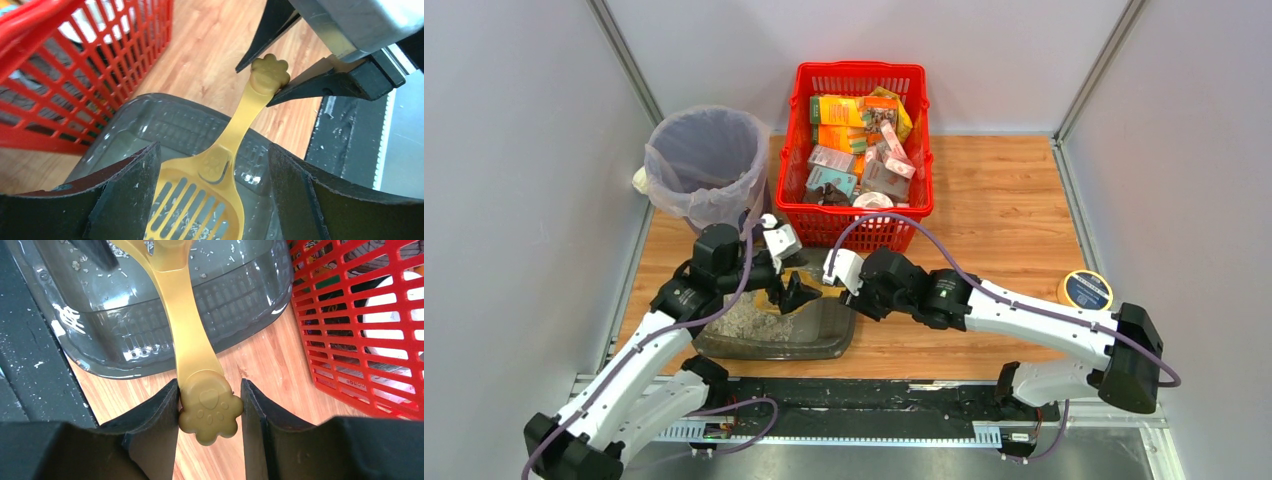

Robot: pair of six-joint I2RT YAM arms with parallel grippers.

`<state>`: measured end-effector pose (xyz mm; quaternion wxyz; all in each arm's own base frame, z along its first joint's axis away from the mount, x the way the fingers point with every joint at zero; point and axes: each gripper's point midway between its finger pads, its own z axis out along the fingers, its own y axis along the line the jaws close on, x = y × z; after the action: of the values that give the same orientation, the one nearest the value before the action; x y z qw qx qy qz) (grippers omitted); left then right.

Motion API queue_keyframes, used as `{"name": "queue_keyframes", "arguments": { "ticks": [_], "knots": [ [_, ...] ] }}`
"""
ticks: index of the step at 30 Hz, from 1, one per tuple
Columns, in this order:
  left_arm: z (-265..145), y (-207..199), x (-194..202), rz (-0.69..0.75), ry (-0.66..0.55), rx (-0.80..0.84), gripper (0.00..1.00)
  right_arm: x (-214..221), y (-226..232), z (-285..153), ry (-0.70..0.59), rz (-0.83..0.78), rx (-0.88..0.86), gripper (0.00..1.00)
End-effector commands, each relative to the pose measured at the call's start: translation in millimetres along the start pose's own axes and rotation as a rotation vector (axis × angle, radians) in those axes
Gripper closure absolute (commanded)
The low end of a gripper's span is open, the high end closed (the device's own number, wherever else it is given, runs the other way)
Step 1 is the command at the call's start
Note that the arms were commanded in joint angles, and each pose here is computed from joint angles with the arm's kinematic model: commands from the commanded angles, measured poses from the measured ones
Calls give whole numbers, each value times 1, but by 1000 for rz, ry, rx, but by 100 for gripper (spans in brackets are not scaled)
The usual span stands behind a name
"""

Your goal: Clean the litter box

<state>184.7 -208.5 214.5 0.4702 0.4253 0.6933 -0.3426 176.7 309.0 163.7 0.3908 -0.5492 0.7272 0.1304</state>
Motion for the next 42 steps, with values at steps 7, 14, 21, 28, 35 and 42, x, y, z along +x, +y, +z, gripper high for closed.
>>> {"name": "queue_keyframes", "arguments": {
  "ticks": [7, 14, 21, 28, 35, 42],
  "knots": [
    [33, -28, 5, -7, 19, 212, 14, -18, 9, -12, -41, 32, -70, 85],
    [36, -40, 21, -51, 71, 283, 14, -26, 5, -16, -68, 28, -55, 85],
    [44, -40, 35, -100, 144, 301, 14, -33, 5, -17, -86, 19, -64, 85],
    [46, -38, 38, -91, 155, 282, 37, -36, 1, -15, -105, 19, -42, 84],
    [46, -41, 37, -104, 151, 298, 60, -42, -7, -18, -178, 47, 15, 79],
    [43, -51, 32, -101, 132, 347, 97, -43, -22, -24, -265, 93, 101, 65]
  ]
}}
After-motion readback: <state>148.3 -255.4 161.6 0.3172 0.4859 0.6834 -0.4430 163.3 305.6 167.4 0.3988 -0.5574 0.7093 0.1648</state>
